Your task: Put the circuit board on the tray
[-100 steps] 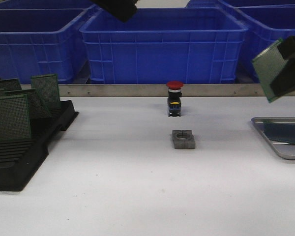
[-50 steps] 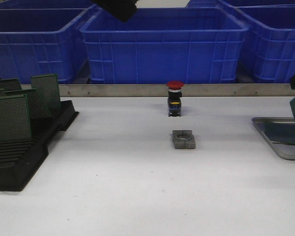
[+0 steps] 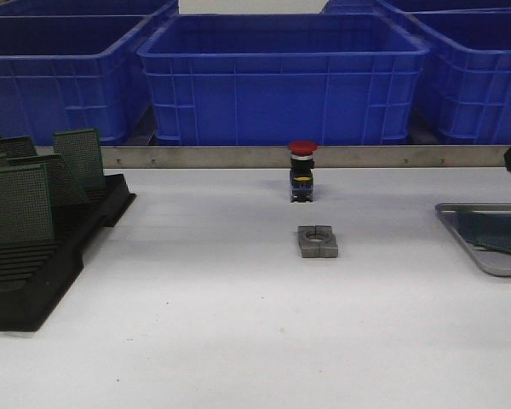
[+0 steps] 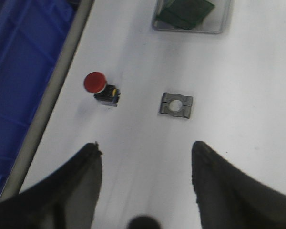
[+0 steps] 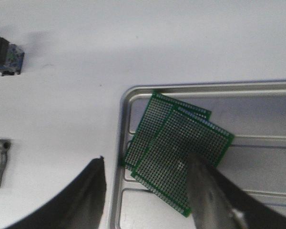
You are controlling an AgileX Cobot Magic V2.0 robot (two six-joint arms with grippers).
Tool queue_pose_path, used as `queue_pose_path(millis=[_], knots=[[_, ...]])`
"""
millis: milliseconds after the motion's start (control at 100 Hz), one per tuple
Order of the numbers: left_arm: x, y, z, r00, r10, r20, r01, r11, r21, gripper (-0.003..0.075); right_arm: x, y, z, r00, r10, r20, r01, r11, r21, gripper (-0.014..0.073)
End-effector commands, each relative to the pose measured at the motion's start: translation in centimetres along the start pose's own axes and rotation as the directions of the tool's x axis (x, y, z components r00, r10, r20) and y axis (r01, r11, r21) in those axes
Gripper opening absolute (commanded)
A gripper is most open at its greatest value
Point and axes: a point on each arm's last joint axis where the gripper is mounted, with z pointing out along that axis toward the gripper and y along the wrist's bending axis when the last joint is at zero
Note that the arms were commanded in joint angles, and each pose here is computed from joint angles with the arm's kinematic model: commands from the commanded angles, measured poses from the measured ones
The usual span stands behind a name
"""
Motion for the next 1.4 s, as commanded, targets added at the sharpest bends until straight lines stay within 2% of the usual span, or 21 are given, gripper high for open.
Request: queue_pose_path(millis=[0, 70, 160, 290, 500, 680, 760, 890, 1110, 1389], knots=[[-1.7, 0.3, -4.7, 0.986, -0.109, 0.130, 0.124, 0.985, -0.119, 0.0189, -1.7, 1.1, -2.9, 0.994, -0.086, 0.072, 0.089, 0.996, -0.028, 0.0260], [-1.3, 0.4, -6.2, 0.977, -0.158, 0.140, 0.177, 0.974, -0.139, -0.0012, -2.0, 1.7, -4.3, 0.986, -0.134, 0.098, 0.138, 0.990, -0.033, 0.0087], [-1.1, 0.2, -7.7, 0.967, -0.200, 0.159, 0.225, 0.961, -0.161, -0.0020, -2.7, 2.4, -6.5, 0.973, -0.159, 0.166, 0.165, 0.986, -0.021, -0.0130], [-0.2, -0.1, -9.6, 0.945, -0.255, 0.203, 0.299, 0.927, -0.226, -0.0020, -3.2, 3.7, -9.5, 0.947, -0.199, 0.251, 0.211, 0.977, -0.022, -0.0113], [2.3, -1.8, -12.4, 0.889, -0.291, 0.354, 0.425, 0.812, -0.400, -0.0020, -3.6, 5.7, -14.0, 0.890, -0.246, 0.383, 0.269, 0.963, -0.007, -0.0113], [5.1, -5.8, -14.1, 0.854, -0.239, 0.463, 0.477, 0.717, -0.508, -0.0020, -2.5, 7.9, -16.6, 0.826, -0.277, 0.490, 0.309, 0.951, 0.016, -0.0113], [6.4, -7.6, -14.5, 0.835, -0.228, 0.501, 0.502, 0.686, -0.526, -0.0020, -1.3, 8.4, -17.8, 0.791, -0.294, 0.537, 0.318, 0.947, 0.051, -0.0113], [8.7, -10.6, -14.6, 0.796, -0.226, 0.562, 0.555, 0.645, -0.526, -0.0020, 1.1, 8.6, -19.1, 0.760, -0.293, 0.580, 0.316, 0.947, 0.065, -0.0113], [12.1, -15.3, -14.7, 0.777, -0.189, 0.600, 0.569, 0.618, -0.542, -0.0020, 5.7, 8.5, -21.7, 0.699, -0.273, 0.661, 0.310, 0.949, 0.065, -0.0113], [15.4, -20.2, -14.7, 0.754, -0.103, 0.649, 0.564, 0.608, -0.559, -0.0020, 11.7, 8.2, -23.9, 0.575, -0.277, 0.770, 0.337, 0.938, 0.085, -0.0113]])
